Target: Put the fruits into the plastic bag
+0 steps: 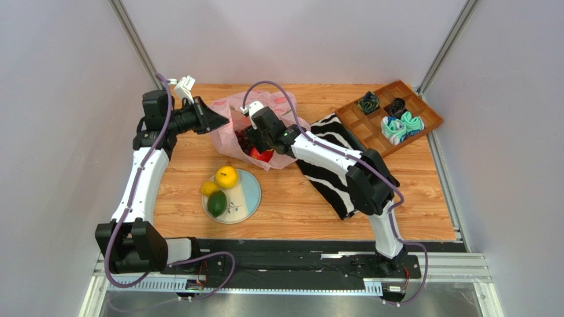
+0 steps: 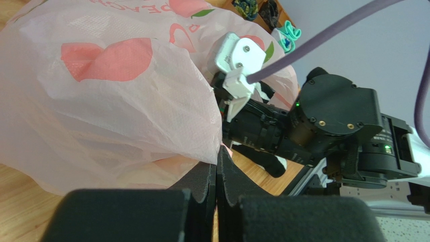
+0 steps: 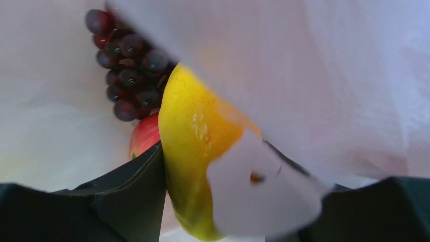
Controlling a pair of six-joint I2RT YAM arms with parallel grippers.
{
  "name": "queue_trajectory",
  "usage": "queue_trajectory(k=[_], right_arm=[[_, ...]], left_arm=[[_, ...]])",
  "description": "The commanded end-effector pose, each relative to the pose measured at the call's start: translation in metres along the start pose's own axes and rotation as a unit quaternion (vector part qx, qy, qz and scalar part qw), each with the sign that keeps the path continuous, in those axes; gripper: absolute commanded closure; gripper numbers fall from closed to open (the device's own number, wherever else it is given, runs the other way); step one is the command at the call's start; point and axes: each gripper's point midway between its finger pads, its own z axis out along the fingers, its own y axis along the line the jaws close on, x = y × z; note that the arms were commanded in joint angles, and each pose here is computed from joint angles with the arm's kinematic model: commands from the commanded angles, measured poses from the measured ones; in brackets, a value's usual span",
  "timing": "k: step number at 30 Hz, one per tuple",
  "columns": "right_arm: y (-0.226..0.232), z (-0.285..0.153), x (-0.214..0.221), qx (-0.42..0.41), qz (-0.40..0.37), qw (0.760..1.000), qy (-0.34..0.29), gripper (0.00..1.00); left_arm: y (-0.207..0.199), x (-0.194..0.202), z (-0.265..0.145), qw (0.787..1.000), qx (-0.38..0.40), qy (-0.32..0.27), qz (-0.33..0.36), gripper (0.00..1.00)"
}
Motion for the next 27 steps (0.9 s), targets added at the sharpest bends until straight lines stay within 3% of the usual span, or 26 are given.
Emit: queue_trajectory(k=[1,9,12,13,16,27], right_arm=[[-0.020,0.010,-0.024,0.072,0.019,0.997,-0.030,0.67],[-0.024,0.032,-0.013,0.096,0.013,0.995,-0.016,0.59],[-0.022,0.034,-0.013,0.093,0.013,0.995,-0.013,0.45],[-0.022,0.034,-0.013,0.093,0.013,0.996,-0.013,0.34],[-0.022,0.033,-0.013,0.090,0.013,0.996,-0.015,0.24],[-0.020,0.029,-0.015,0.082,0.018,0.996,-0.024,0.21]], left_arm=[[-0.007,-0.008,0.000,1.000,0.014,-0.010,0.012,1.00],[-0.007,-0.008,0.000,1.000,0.014,-0.010,0.011,1.00],[-0.006,-0.008,0.000,1.000,0.013,-0.010,0.010,1.00],[-0.006,-0.008,0.000,1.000,0.014,-0.010,0.010,1.00],[-0.006,-0.008,0.001,1.000,0.014,-0.009,0.010,1.00],[-0.006,-0.008,0.001,1.000,0.015,-0.009,0.011,1.00]])
